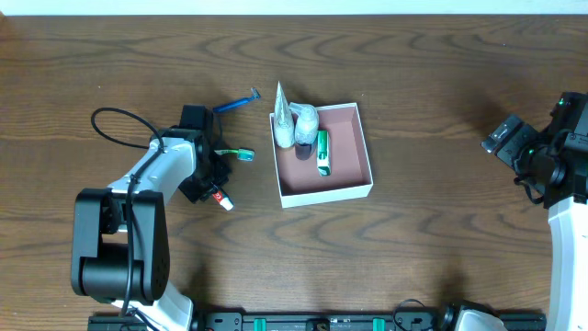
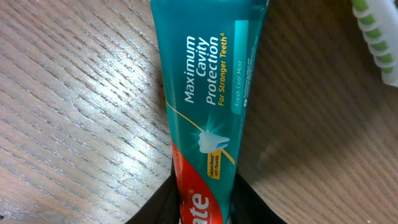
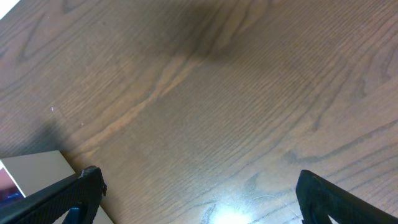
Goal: Pack container
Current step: 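Reach the left gripper to the Colgate toothpaste tube and grasp it, then lift the toothpaste tube and lower it into the box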
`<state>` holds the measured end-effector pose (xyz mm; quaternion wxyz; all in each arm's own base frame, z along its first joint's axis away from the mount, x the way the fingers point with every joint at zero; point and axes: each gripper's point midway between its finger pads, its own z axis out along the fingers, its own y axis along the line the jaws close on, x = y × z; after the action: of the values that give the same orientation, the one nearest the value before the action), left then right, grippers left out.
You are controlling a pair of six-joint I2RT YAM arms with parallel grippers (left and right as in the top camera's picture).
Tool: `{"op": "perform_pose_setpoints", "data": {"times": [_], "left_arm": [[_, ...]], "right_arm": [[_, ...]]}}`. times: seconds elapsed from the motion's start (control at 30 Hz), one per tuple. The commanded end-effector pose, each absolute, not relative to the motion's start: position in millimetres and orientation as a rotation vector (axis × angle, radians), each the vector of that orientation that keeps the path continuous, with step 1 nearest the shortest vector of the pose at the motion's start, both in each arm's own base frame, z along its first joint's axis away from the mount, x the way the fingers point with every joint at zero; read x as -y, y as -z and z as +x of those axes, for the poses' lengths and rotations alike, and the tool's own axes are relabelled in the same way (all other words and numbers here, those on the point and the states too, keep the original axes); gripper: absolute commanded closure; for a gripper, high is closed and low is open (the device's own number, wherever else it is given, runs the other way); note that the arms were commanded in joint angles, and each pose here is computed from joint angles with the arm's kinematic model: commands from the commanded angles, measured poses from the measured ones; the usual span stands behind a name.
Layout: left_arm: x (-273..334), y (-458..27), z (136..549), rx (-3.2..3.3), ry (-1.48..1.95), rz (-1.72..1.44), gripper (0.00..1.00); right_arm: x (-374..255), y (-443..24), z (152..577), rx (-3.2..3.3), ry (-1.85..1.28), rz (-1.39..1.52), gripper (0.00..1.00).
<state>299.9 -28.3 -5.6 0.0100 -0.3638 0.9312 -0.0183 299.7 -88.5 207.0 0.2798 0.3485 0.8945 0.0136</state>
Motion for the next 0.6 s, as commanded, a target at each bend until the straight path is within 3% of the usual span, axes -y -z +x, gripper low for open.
{"op": "perform_pose_setpoints", "data": {"times": [0.0, 0.13, 0.37, 0.57], "left_arm": [[25.1, 11.0, 299.5, -2.932, 0.027, -1.103, 0.77], [24.9, 10.9, 297.9, -2.979, 0.022, -0.985, 0.90], [24.9, 0.2, 296.9, -3.013, 0.030, -0.827, 0.91], [25.7, -38.5, 302.6, -2.963, 0.072, -0.579, 0.91]], "right_arm": [[92.9, -213.3, 299.4, -2.380, -0.016, 0.931, 0.01], [92.9, -213.3, 299.4, -2.380, -0.016, 0.931, 0.01], [92.9, -213.3, 299.4, -2.380, -0.016, 0.931, 0.01], [92.9, -213.3, 299.4, -2.380, -0.016, 0.931, 0.01]]}}
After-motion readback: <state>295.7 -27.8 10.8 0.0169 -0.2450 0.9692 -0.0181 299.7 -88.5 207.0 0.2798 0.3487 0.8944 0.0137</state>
